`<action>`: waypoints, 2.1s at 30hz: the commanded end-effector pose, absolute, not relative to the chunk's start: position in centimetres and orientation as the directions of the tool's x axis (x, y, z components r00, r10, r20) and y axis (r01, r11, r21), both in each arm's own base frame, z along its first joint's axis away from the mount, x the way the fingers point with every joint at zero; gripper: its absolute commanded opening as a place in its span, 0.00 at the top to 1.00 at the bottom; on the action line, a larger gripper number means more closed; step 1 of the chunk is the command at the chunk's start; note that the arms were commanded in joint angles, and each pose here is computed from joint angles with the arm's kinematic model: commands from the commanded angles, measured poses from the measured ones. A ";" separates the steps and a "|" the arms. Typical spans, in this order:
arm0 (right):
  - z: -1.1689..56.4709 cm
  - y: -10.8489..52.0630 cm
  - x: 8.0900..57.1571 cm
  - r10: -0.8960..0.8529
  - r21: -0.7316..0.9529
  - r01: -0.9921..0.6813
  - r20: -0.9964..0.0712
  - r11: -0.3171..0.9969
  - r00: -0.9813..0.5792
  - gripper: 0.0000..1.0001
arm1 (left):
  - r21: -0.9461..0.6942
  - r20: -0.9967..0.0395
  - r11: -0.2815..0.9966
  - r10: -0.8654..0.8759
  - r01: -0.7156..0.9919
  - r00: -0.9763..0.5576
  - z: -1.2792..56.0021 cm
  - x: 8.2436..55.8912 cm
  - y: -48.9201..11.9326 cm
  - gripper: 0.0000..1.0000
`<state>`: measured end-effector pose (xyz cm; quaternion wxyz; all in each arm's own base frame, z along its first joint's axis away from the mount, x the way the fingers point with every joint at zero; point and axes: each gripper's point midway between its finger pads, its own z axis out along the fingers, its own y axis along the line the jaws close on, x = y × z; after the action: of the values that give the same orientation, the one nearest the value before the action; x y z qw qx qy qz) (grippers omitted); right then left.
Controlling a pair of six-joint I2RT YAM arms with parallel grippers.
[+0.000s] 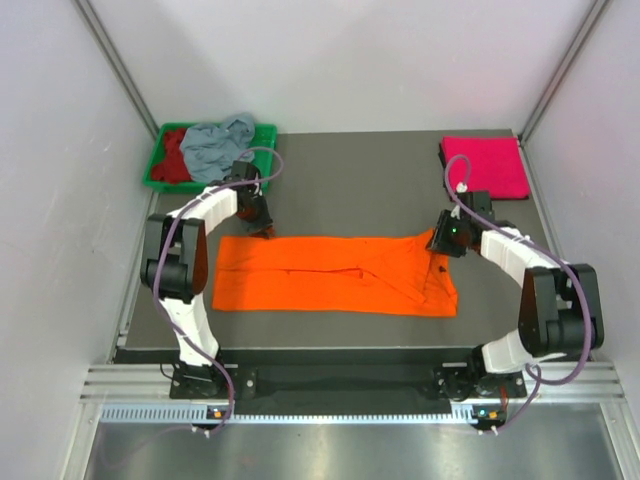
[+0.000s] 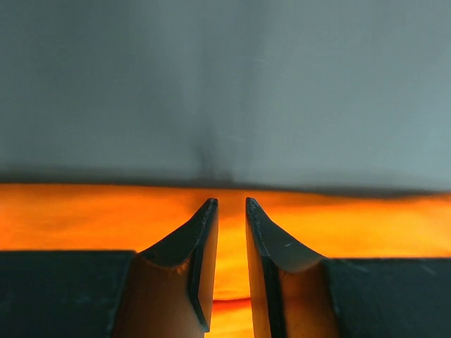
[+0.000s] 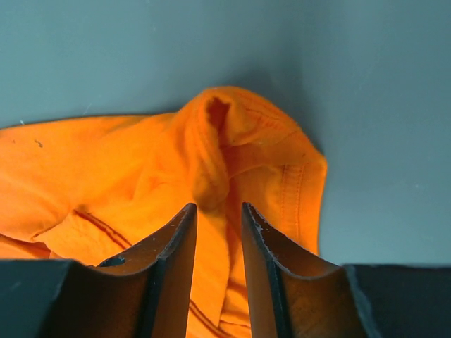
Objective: Fold and stack the t-shirts
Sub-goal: Fold the tshirt
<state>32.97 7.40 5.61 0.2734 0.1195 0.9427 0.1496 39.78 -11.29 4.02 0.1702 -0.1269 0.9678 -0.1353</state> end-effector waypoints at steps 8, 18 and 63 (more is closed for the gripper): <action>5.3 7.5 35.2 0.323 0.461 0.066 -0.507 0.885 -0.799 0.68 | -0.161 -0.283 0.942 -0.329 -0.293 -0.901 1.3 39.9 -8.0 0.73; 4.8 7.2 35.3 0.368 0.528 0.060 -0.502 0.847 -0.783 0.87 | -0.110 -0.283 0.938 -0.347 -0.329 -0.894 0.4 39.6 -6.5 0.73; 8.7 4.7 37.4 0.372 0.438 0.128 -0.533 0.890 -0.760 0.66 | -0.075 -0.275 0.932 -0.361 -0.355 -0.891 -0.2 39.4 -5.5 0.74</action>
<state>36.41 4.66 7.77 0.3090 0.1479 0.9207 0.1869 40.62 -8.08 2.40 0.1723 -0.1736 0.9673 -0.0673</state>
